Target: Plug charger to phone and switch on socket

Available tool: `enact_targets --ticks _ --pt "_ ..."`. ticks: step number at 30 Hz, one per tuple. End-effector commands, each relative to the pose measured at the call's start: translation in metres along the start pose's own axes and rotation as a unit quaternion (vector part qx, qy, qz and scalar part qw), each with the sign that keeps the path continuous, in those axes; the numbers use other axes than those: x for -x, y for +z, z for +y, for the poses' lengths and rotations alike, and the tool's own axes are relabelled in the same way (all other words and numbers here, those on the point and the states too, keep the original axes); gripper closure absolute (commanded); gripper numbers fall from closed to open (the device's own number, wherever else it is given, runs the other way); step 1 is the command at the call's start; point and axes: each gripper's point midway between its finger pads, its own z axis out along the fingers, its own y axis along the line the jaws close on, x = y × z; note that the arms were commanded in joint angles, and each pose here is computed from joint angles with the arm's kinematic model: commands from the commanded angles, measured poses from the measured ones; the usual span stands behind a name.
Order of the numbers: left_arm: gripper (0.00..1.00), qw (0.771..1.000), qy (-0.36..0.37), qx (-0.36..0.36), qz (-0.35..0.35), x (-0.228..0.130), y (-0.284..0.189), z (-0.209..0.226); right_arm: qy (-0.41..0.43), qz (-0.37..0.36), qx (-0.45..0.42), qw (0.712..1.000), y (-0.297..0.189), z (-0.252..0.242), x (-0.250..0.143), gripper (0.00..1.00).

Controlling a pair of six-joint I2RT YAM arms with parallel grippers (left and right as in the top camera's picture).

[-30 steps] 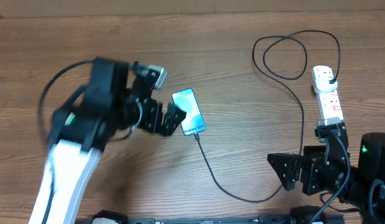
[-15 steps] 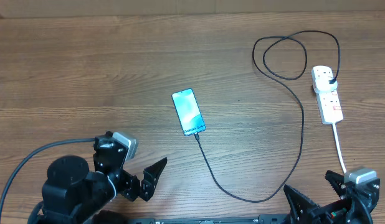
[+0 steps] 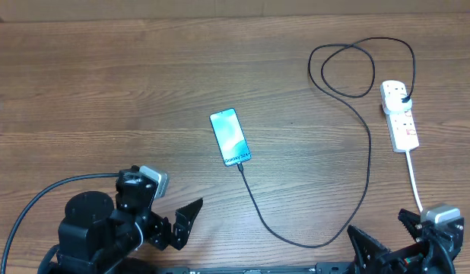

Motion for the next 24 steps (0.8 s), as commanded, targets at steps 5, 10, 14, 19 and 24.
enact_targets --ticks 5,10,14,19,24 --pt "0.00 1.000 -0.010 0.004 0.011 -0.006 0.001 0.002 -0.001 -0.001 0.000 1.000 -0.002 0.000 0.001 0.00" --pt "0.00 1.000 -0.005 0.002 0.001 -0.006 -0.004 -0.001 -0.001 -0.001 0.000 1.000 -0.002 0.000 0.001 0.00" --pt "0.00 0.999 0.005 0.029 -0.028 -0.008 -0.017 0.006 -0.001 -0.001 0.000 1.000 -0.002 0.000 0.001 0.00" --pt "0.00 0.985 0.003 0.111 -0.133 0.011 -0.028 0.036 -0.001 -0.001 0.000 1.000 -0.002 0.000 0.001 0.00" --pt "0.00 0.959 0.009 0.161 -0.232 0.028 -0.029 0.065 -0.001 -0.001 0.000 1.000 -0.002 0.000 0.001 0.00"
